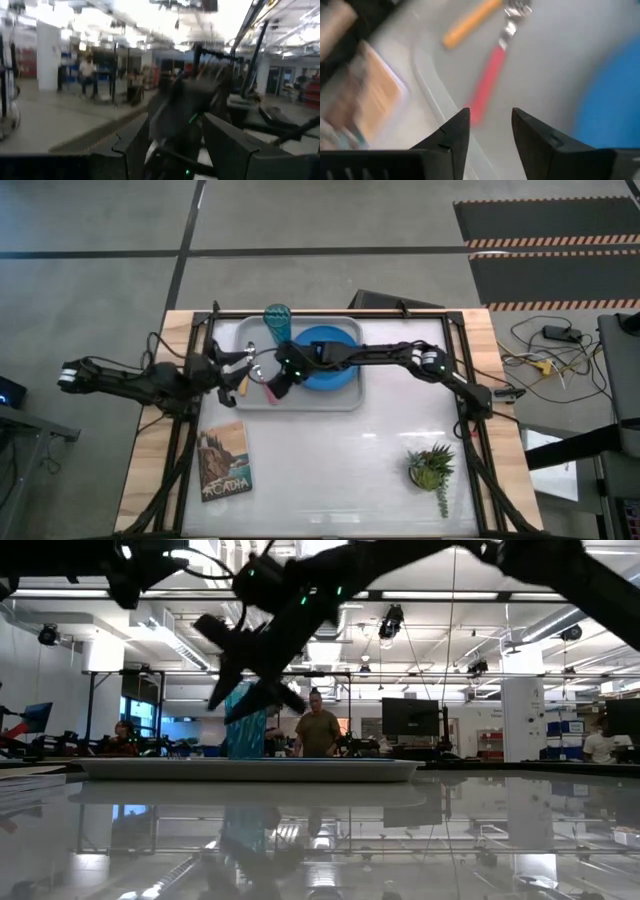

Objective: Pick and place plate/cup/fork/spoon on tray
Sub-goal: Put the pink fork on the gray serving tray to the right of the yellow spoon

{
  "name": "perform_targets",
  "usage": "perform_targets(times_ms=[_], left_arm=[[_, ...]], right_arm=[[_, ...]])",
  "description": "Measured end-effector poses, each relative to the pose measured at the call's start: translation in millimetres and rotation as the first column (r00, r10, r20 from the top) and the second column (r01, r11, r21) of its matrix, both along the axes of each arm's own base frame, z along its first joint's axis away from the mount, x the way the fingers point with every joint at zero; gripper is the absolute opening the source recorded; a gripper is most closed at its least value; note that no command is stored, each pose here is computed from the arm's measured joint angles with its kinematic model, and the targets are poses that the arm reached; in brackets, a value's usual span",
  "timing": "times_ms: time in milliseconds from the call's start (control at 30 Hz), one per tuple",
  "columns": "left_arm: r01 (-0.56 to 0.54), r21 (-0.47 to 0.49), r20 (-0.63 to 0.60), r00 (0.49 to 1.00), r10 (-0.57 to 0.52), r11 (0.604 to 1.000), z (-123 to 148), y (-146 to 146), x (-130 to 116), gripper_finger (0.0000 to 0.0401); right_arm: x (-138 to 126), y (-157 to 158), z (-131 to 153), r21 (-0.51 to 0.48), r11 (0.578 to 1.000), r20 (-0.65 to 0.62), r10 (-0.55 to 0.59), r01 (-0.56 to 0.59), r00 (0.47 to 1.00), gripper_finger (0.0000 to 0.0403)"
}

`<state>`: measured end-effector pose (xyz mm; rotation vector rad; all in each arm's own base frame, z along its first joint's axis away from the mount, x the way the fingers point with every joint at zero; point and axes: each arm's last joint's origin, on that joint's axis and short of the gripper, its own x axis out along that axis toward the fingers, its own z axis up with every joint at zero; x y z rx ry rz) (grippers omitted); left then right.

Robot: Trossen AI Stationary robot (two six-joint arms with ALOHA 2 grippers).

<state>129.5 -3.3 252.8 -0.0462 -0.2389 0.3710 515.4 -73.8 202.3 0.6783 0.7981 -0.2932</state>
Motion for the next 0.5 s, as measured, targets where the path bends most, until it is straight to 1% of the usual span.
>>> perform_targets(times_ms=[67, 167, 200, 267, 367, 433, 500], left_arm=[[-0.009, -0.049, -0.06, 0.998, 0.006, 0.999, -6.7, 0.1, 3.3, 0.0166], [-0.073, -0.148, -0.192, 0.98, 0.044, 0.986, -18.9, 1.1, 7.9, 0.0154], [-0.109, -0.182, -0.247, 0.967, 0.062, 0.977, -23.8, 1.7, 9.3, 0.0145], [-0.174, -0.252, -0.344, 0.936, 0.08, 0.952, -31.4, 2.3, 11.7, 0.012], [-0.271, -0.345, -0.469, 0.879, 0.085, 0.899, -38.2, 2.9, 17.1, 0.0064], [-0.351, -0.377, -0.555, 0.826, 0.094, 0.857, -47.1, 2.7, 22.6, 0.002], [-0.418, -0.382, -0.634, 0.768, 0.096, 0.824, -54.3, 2.8, 29.4, 0.0008]], right_arm=[[-14.3, 13.0, 14.3, -0.083, 0.996, -0.095, 0.033, -0.041, 0.995, 0.0124], [-37.6, 37.5, 37.6, -0.207, 0.97, -0.22, 0.079, -0.126, 0.972, 0.0104], [-45.8, 45.6, 45.7, -0.235, 0.959, -0.249, 0.096, -0.156, 0.964, 0.0097], [-63.3, 62.0, 62.2, -0.261, 0.942, -0.278, 0.136, -0.211, 0.951, 0.008], [-90.2, 82.6, 81.8, -0.281, 0.923, -0.263, 0.188, -0.262, 0.946, 0.0055], [-108.6, 92.8, 90.9, -0.294, 0.911, -0.246, 0.22, -0.289, 0.944, 0.004], [-127.3, 100.5, 100.5, -0.322, 0.902, -0.203, 0.233, -0.289, 0.951, 0.0028]])
